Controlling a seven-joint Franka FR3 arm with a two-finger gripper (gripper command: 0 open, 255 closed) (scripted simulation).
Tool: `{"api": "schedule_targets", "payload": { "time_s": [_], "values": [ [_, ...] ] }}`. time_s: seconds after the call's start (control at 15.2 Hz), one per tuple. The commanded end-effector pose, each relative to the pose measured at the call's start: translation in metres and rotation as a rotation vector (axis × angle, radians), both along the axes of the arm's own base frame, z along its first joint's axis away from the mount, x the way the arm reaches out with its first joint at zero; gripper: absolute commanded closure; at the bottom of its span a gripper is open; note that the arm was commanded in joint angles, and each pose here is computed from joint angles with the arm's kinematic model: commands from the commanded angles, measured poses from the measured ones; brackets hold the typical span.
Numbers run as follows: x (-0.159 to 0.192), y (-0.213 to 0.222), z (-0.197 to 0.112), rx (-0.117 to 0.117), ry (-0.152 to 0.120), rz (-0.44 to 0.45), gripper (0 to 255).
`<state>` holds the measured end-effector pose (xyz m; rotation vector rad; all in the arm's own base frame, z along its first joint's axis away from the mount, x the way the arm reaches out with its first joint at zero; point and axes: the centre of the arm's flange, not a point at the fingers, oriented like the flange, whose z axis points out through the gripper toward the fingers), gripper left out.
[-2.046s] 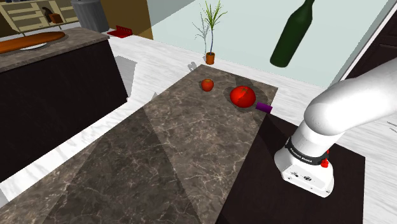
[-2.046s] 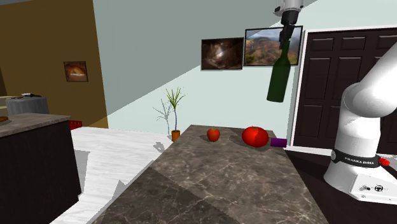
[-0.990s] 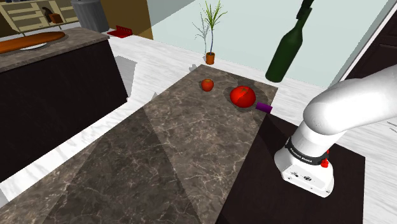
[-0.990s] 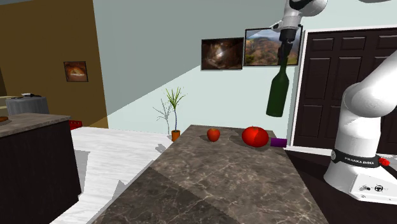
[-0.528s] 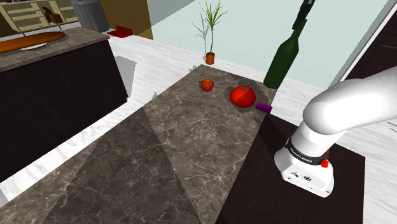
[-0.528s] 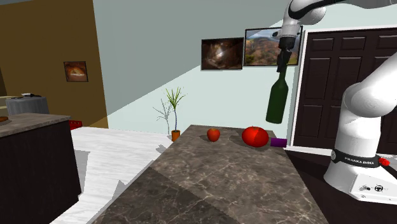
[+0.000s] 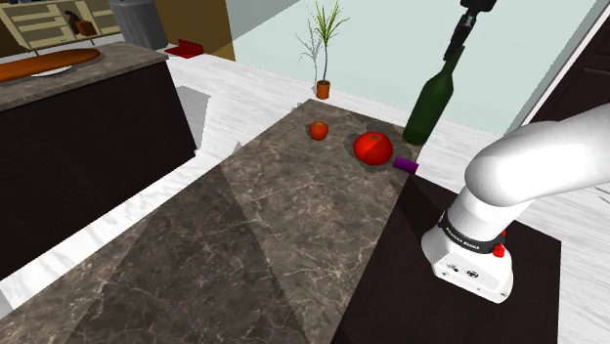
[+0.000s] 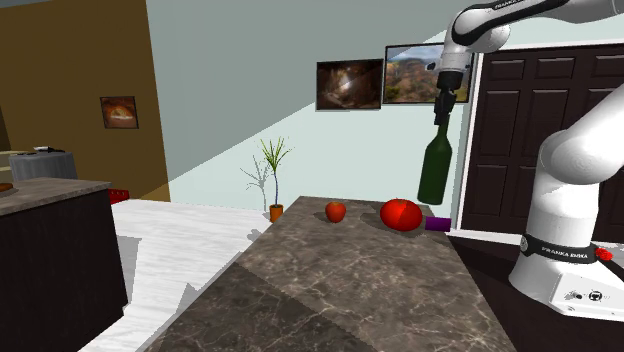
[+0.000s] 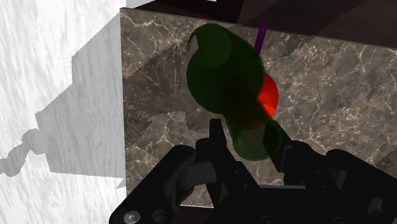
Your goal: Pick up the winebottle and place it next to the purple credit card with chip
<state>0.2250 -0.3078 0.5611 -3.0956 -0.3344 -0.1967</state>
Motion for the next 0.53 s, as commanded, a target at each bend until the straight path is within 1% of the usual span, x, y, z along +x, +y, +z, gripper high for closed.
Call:
{"api": "schedule_targets", "payload": {
  "time_s": [0.0, 0.46],
  "values": [
    [0.000, 0.001, -0.011, -0.001, -0.001, 0.000, 255],
    [0.000, 0.001, -0.048, -0.001, -0.001, 0.000, 255]
  ]
}}
